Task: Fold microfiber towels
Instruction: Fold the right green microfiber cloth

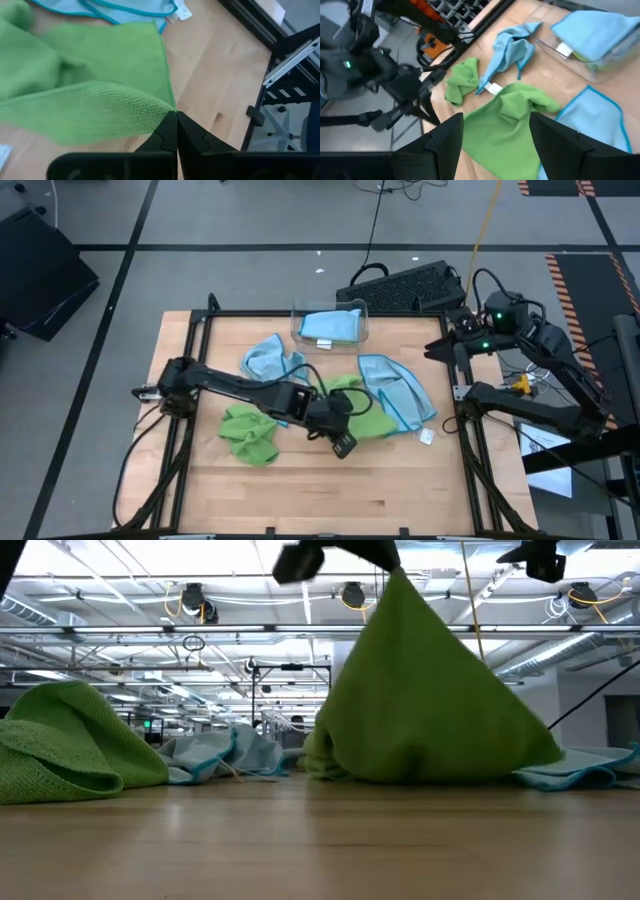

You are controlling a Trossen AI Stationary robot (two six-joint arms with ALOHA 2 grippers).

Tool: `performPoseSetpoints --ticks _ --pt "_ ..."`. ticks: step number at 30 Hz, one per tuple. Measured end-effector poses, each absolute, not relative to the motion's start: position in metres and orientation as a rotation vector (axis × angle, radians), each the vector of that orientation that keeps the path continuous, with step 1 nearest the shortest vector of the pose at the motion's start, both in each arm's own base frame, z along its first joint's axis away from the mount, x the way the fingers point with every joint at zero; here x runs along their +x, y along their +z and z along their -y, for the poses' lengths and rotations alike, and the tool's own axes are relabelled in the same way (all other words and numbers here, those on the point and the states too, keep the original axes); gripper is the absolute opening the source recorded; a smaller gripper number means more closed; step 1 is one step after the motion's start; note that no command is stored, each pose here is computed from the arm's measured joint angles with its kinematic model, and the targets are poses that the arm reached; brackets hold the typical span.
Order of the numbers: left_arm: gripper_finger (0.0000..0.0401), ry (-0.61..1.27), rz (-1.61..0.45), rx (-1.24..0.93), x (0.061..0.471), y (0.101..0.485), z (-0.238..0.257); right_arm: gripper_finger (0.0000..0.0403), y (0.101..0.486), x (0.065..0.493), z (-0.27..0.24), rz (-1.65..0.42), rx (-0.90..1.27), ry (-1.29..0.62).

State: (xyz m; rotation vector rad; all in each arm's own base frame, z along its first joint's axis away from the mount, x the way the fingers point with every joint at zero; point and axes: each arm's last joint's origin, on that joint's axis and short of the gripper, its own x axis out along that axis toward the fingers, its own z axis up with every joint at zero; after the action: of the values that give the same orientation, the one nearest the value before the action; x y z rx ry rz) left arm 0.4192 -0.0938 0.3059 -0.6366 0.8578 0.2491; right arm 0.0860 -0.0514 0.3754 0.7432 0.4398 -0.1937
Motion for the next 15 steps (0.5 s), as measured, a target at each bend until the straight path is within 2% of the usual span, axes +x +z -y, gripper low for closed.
performPoseSetpoints --ticks 8,15 --pt "0.0001 0.346 -0.721 -0.616 0.399 0.344 0.075 0.0222 0.381 0.099 0.045 -0.416 0.769 -0.12" --pt "0.0001 0.274 -0.698 -0.499 0.389 0.364 0.057 0.0222 0.382 0.124 0.041 -0.43 0.873 -0.121"
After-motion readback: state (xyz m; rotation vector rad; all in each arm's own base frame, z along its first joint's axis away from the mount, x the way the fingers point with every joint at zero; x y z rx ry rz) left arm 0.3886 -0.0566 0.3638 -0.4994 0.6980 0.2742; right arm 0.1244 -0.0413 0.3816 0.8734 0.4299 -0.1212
